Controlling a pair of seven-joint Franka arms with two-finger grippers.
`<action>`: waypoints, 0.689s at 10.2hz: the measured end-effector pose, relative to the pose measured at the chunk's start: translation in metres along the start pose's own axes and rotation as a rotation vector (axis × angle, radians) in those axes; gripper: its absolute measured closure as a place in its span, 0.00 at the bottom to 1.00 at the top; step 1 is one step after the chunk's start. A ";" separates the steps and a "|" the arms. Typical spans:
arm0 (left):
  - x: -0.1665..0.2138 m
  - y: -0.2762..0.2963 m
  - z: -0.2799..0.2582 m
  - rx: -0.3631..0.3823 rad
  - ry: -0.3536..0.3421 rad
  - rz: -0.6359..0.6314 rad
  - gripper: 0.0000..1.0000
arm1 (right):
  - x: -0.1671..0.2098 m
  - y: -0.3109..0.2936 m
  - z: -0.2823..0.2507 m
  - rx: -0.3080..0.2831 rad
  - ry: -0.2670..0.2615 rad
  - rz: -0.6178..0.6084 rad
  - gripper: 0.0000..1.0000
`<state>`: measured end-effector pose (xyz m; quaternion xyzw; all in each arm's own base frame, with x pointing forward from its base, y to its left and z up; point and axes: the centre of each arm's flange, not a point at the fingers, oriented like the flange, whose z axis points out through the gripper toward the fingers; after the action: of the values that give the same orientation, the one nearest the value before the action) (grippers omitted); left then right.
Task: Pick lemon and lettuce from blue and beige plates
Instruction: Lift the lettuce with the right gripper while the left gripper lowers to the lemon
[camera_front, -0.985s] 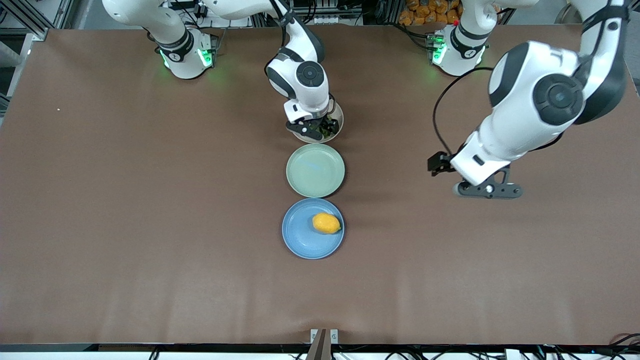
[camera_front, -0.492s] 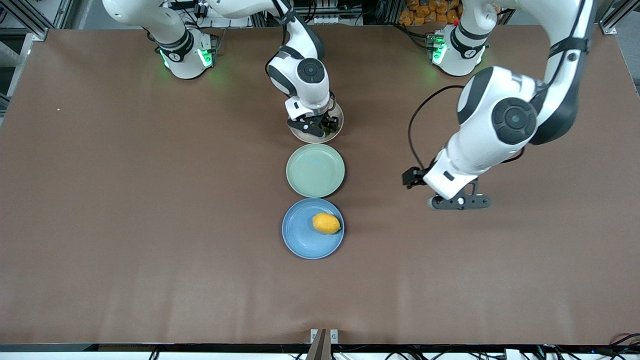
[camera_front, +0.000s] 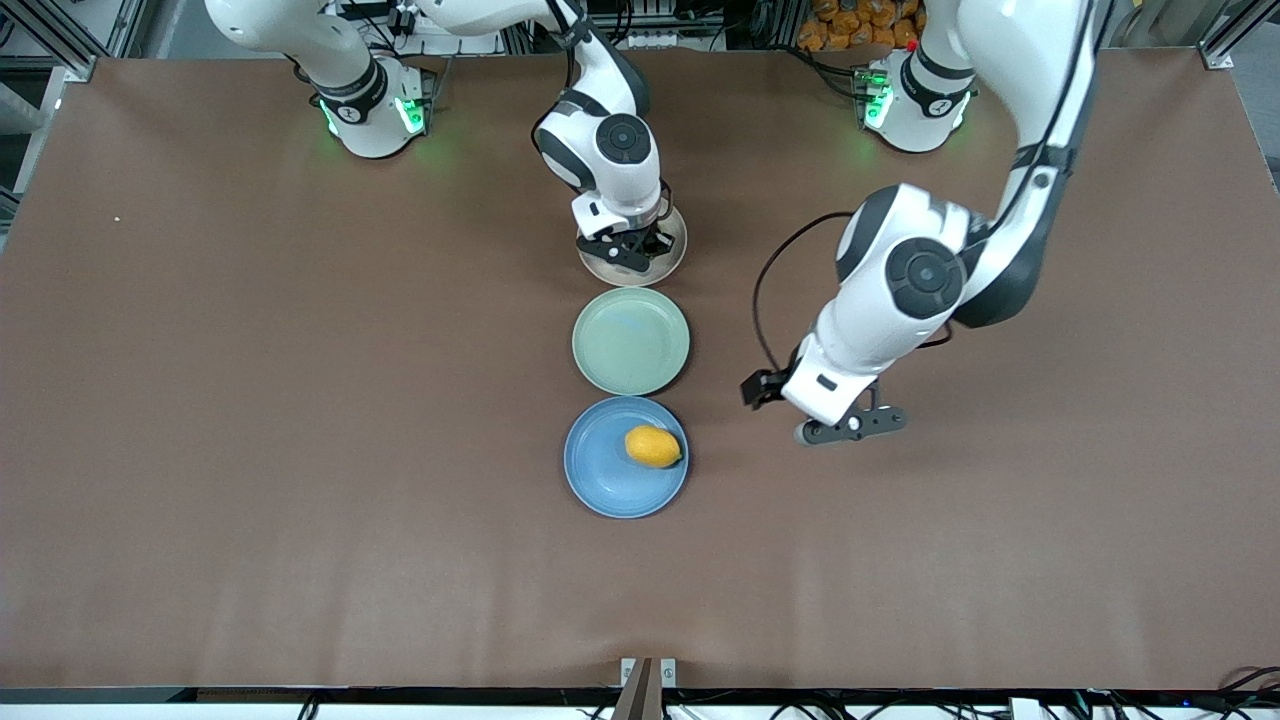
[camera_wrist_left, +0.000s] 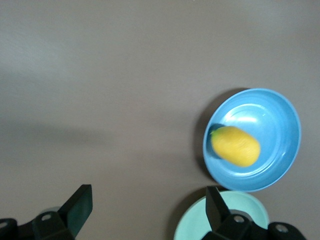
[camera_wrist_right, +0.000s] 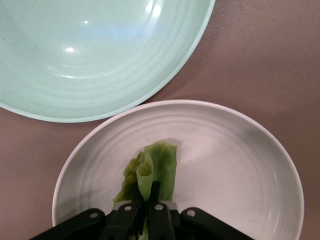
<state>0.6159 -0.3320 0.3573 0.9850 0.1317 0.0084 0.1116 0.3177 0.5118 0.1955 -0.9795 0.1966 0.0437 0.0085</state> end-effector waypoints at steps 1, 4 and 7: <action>0.003 0.001 0.013 -0.028 0.006 -0.033 0.00 | 0.001 -0.001 -0.003 0.005 0.001 0.001 0.95; -0.010 0.024 0.049 -0.079 0.041 -0.103 0.00 | 0.013 -0.006 -0.027 0.040 0.011 0.017 0.96; -0.032 0.052 0.097 -0.148 0.092 -0.172 0.00 | 0.060 -0.003 -0.063 0.064 0.016 0.026 0.96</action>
<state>0.6027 -0.4109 0.2745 0.9577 0.2199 0.0538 0.1778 0.3789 0.4894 0.2525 -0.9764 0.2106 0.0297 0.0379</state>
